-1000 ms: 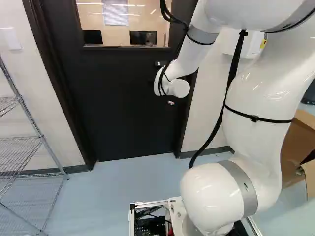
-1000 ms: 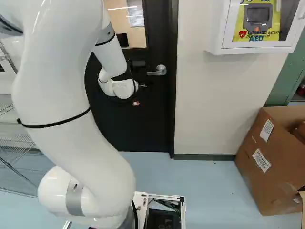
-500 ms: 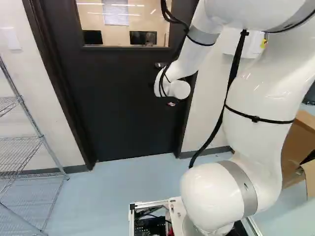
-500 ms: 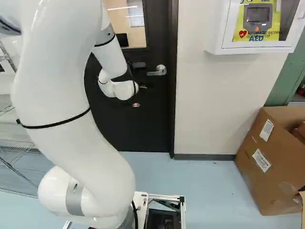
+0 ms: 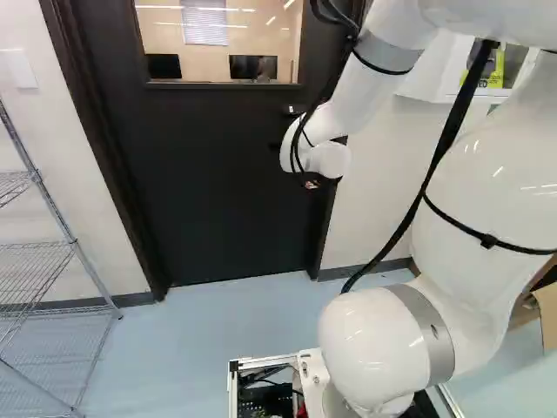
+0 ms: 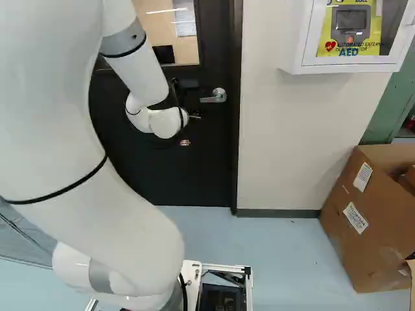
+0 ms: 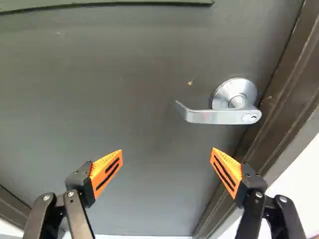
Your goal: Open the door and move inside
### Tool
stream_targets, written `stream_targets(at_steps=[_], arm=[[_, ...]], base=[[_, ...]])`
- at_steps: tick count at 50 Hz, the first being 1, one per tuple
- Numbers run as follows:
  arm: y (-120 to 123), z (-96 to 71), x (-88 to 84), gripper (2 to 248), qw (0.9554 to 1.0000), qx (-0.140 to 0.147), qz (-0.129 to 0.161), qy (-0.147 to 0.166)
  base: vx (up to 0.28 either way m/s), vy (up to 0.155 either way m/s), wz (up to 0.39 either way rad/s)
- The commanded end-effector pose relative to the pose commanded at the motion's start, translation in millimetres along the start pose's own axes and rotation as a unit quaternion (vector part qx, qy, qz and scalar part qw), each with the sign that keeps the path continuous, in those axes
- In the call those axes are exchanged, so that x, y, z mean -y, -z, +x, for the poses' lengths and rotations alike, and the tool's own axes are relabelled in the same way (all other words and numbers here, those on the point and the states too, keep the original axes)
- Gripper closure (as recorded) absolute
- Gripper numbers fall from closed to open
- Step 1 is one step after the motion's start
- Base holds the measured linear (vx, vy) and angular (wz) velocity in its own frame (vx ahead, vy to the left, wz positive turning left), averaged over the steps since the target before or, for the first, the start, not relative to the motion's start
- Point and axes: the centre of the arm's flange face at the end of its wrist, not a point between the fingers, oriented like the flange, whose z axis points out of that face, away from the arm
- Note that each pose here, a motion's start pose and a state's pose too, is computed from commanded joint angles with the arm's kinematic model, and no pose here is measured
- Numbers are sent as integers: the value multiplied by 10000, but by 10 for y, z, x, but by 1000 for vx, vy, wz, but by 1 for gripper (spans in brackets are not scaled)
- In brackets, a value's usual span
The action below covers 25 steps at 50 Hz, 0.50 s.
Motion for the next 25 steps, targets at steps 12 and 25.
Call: stream_targets(at_steps=[12,25], arm=[[67,110,-11,3,9999,-140,-12,-2],[108,238,-11,3,9996,-293,-13,-2]], base=[[0,0,0],[0,0,0]])
